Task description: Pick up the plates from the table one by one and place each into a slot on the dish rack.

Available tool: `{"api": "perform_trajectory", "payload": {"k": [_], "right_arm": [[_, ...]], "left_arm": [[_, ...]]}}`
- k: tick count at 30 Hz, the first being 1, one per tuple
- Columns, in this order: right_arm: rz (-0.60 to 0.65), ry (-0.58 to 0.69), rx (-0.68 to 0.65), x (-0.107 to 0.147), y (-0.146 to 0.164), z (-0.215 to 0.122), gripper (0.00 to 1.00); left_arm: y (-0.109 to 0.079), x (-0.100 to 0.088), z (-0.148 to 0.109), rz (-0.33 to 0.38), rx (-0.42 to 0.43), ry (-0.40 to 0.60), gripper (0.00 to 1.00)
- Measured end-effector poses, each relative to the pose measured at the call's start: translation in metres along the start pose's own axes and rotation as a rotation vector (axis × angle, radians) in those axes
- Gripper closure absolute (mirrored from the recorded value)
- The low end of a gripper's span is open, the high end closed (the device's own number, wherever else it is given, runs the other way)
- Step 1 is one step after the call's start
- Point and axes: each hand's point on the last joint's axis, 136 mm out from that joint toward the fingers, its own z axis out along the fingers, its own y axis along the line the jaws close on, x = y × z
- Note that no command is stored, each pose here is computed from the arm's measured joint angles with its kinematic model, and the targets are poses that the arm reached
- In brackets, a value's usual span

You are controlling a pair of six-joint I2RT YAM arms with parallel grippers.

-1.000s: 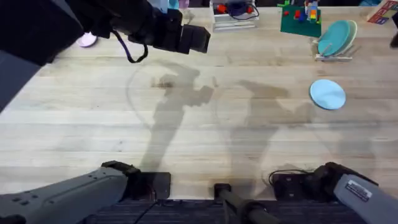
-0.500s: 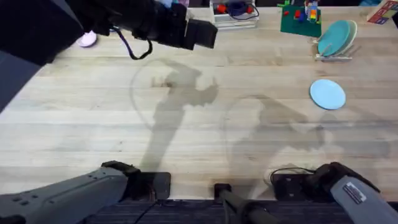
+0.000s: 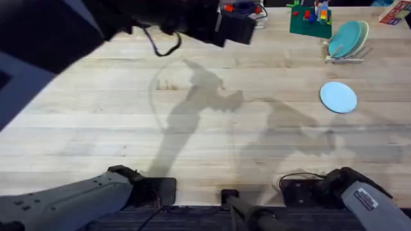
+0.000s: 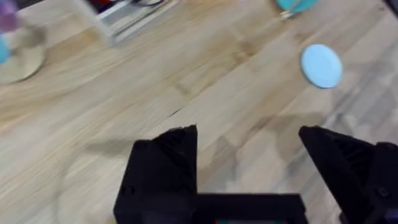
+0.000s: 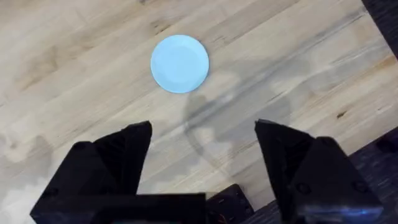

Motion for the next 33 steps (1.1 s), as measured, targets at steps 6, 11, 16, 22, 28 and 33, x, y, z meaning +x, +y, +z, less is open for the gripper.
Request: {"api": "perform_trajectory", "payload": {"k": [6, 11, 16, 22, 28, 33], "right_arm": [[0.0, 0.0, 0.0, 0.0, 0.0, 0.0, 0.007], [0.0, 0.0, 0.0, 0.0, 0.0, 0.0, 0.007], [0.0, 0.0, 0.0, 0.0, 0.0, 0.0, 0.007], [0.0, 0.0, 0.0, 0.0, 0.0, 0.0, 0.007], [0.001, 0.0, 0.0, 0.0, 0.0, 0.0, 0.009], [0.001, -0.004, 0.001, -0.001, 0.0, 0.0, 0.007]], "left_arm": [[-0.033, -0.004, 0.033, -0.006, 0.119, 0.005, 0.053], [-0.06, -0.002, 0.058, -0.039, 0.223, 0.022, 0.164], [-0.089, 0.003, 0.079, -0.079, 0.324, 0.052, 0.359], [-0.12, 0.009, 0.106, -0.143, 0.442, 0.084, 0.899], [-0.144, 0.012, 0.125, -0.214, 0.529, 0.106, 0.961], [-0.162, 0.013, 0.131, -0.257, 0.578, 0.12, 0.961]]}}
